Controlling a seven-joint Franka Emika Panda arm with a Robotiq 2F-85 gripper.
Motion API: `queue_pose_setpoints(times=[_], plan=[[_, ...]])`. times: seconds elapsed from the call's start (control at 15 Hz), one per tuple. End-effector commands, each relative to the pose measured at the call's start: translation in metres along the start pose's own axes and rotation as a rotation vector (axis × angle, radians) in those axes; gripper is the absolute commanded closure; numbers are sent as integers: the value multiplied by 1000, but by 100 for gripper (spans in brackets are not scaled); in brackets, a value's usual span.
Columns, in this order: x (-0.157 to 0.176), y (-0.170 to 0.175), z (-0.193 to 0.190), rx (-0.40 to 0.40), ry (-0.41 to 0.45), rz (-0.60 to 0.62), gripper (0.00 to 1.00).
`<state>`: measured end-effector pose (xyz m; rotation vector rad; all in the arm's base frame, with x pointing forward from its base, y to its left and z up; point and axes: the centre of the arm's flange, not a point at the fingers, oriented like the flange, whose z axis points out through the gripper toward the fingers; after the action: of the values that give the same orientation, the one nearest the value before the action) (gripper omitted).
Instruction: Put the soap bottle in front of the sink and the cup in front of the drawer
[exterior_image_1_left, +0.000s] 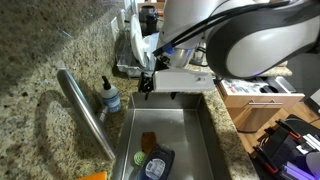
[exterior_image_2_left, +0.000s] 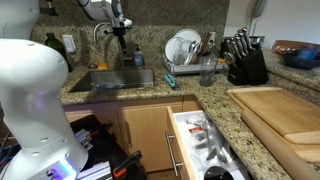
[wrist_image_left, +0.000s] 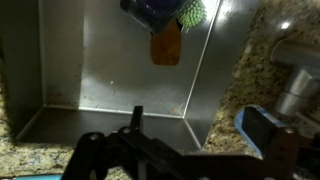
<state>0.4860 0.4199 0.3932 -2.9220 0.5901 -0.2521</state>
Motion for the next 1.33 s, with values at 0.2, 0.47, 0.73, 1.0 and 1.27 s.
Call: queue_pose_setpoints(times=[0.2,0.47,0.73,1.0,1.27], plan=[[54,-70,59,23,82,144,0],[40,-48,62,28,59,140,0],[47,-54,55,53,91,154,0],[60,-92,26,223,66,233,0],[52,-76,28,170,70,199,0]])
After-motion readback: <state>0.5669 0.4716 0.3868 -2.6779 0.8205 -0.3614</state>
